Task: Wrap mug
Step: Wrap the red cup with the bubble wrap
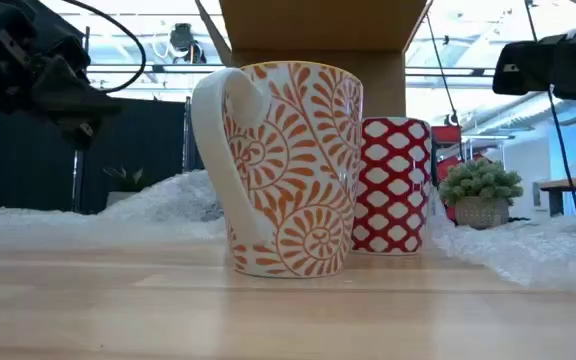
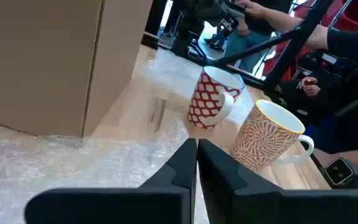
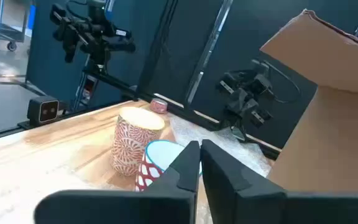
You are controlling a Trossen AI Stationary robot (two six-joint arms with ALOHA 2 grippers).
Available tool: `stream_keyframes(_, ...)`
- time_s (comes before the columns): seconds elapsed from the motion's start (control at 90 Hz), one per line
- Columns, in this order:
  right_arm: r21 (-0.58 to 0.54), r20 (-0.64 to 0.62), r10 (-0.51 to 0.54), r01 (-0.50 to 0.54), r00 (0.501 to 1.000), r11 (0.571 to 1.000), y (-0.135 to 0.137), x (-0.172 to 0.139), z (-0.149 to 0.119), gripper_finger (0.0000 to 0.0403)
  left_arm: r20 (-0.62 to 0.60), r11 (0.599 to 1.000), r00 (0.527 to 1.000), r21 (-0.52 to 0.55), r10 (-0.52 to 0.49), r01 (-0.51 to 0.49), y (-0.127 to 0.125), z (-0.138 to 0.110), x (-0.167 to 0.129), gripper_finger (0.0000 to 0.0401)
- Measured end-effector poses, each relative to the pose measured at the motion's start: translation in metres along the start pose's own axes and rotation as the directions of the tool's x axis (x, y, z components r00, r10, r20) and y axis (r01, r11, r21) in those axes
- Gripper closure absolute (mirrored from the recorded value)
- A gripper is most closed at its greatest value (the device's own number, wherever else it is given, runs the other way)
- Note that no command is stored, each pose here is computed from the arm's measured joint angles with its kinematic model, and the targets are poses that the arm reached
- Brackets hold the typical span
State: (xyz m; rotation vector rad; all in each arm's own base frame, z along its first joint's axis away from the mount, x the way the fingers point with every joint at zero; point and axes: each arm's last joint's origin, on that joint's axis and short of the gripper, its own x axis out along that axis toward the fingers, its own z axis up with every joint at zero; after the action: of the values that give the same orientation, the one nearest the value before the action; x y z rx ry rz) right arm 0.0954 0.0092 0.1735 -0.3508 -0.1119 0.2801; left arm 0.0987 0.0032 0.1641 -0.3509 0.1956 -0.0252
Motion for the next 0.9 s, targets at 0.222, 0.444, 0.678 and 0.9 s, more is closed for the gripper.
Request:
stream_keyframes(0.222, 0.000, 0.000, 0.000, 0.000, 1.000, 1.000, 0.0000, 0.0000, 0.0000, 0.0401, 0.000, 1.000, 1.000, 0.000, 0.000, 0.000, 0.0000, -0.0001, 0.0000, 0.0398)
stream_keyframes(0.444, 0.024, 0.000, 0.000, 0.000, 1.000, 1.000, 0.0000, 0.0000, 0.0000, 0.0401, 0.000, 1.000, 1.000, 0.000, 0.000, 0.000, 0.0000, 0.0000, 0.0000, 0.0398)
stream_keyframes(0.678, 0.046, 0.000, 0.000, 0.000, 1.000, 0.999, 0.0000, 0.0000, 0.0000, 0.0401, 0.000, 1.000, 1.000, 0.000, 0.000, 0.000, 0.0000, 0.0000, 0.0000, 0.0398)
stream_keyframes(0.9, 0.046, 0.000, 0.000, 0.000, 1.000, 0.999, 0.0000, 0.0000, 0.0000, 0.0401, 0.000, 1.000, 1.000, 0.000, 0.000, 0.000, 0.0000, 0.0000, 0.0000, 0.0398)
